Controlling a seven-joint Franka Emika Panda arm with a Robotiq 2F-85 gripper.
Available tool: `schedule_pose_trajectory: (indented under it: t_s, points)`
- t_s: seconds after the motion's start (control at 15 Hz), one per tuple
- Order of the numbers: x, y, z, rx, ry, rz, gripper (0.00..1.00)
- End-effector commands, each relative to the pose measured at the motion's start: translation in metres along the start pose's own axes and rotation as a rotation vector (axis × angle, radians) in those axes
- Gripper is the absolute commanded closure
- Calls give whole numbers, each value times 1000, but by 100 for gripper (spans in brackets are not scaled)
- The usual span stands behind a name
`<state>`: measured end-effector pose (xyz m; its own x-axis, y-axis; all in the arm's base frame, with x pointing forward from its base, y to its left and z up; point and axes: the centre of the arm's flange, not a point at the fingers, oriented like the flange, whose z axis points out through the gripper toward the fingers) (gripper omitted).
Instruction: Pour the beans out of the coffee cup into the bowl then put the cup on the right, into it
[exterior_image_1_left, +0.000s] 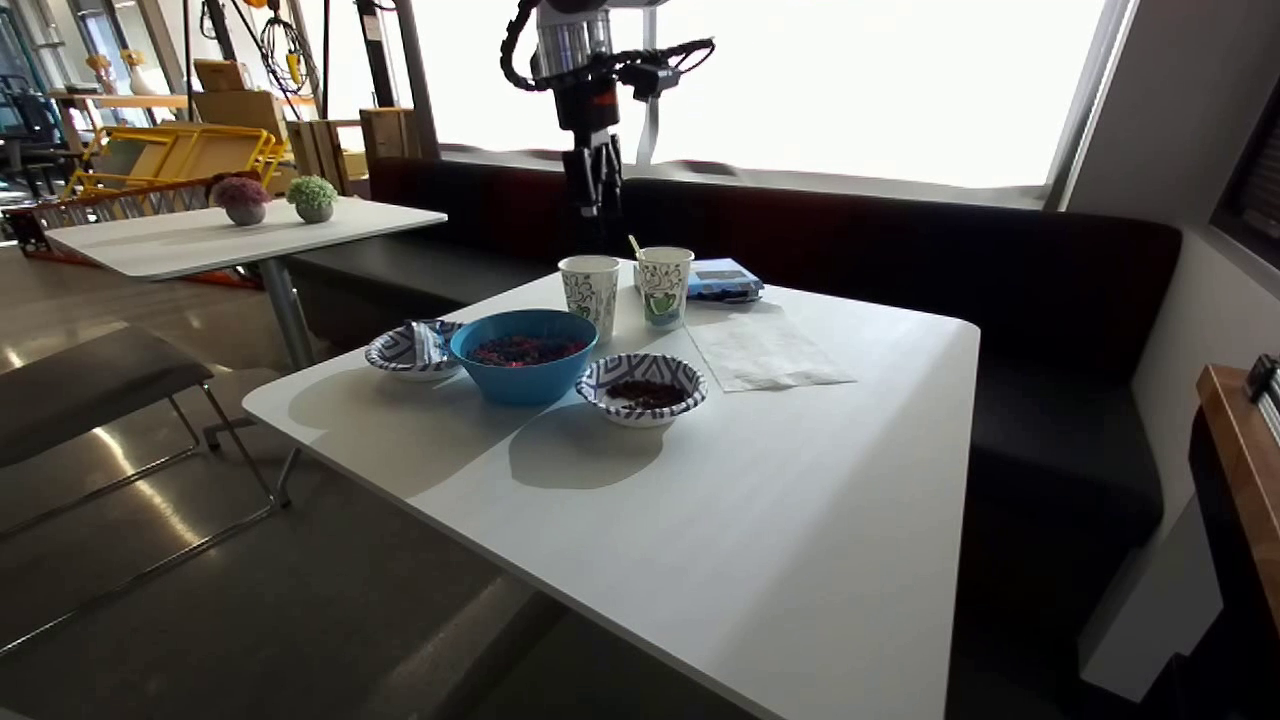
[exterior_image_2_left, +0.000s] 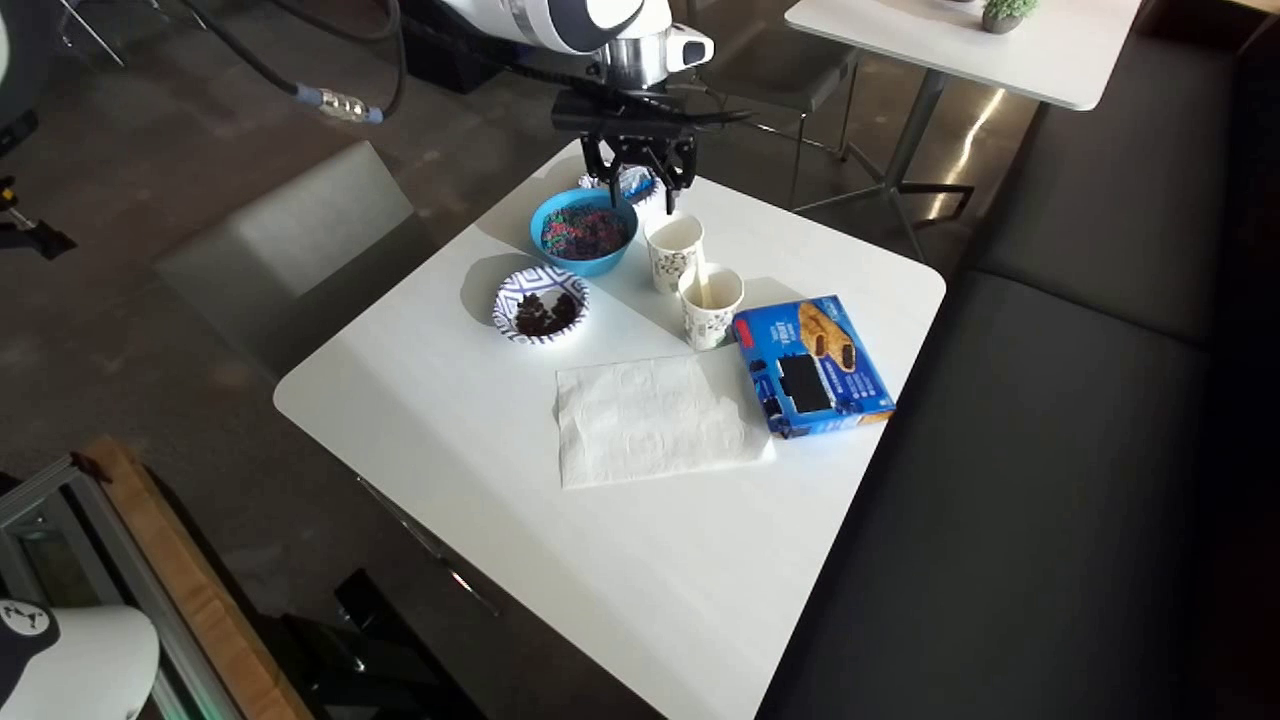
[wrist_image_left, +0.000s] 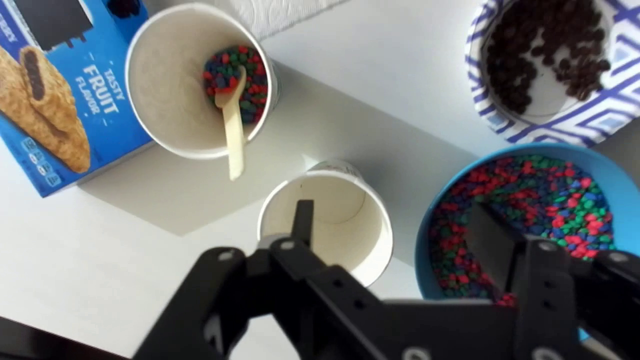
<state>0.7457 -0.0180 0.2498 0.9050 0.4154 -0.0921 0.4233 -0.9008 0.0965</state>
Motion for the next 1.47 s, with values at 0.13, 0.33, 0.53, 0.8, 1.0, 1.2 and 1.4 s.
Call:
schedule_pose_trajectory:
  t_s: [0.13,0.33,0.53,0.8,1.0,1.2,1.4]
  points:
    - [-49,9,21,2,-60,-223,0]
    - [-32,19,20,7,-64,-189,0]
    - [-30,21,16,2,-55,-186,0]
    - [-32,23,18,14,-31,-184,0]
    - [-44,32,35,82,24,-153,0]
    - [-51,44,51,82,84,-145,0]
    - [-55,55,68,88,138,-142,0]
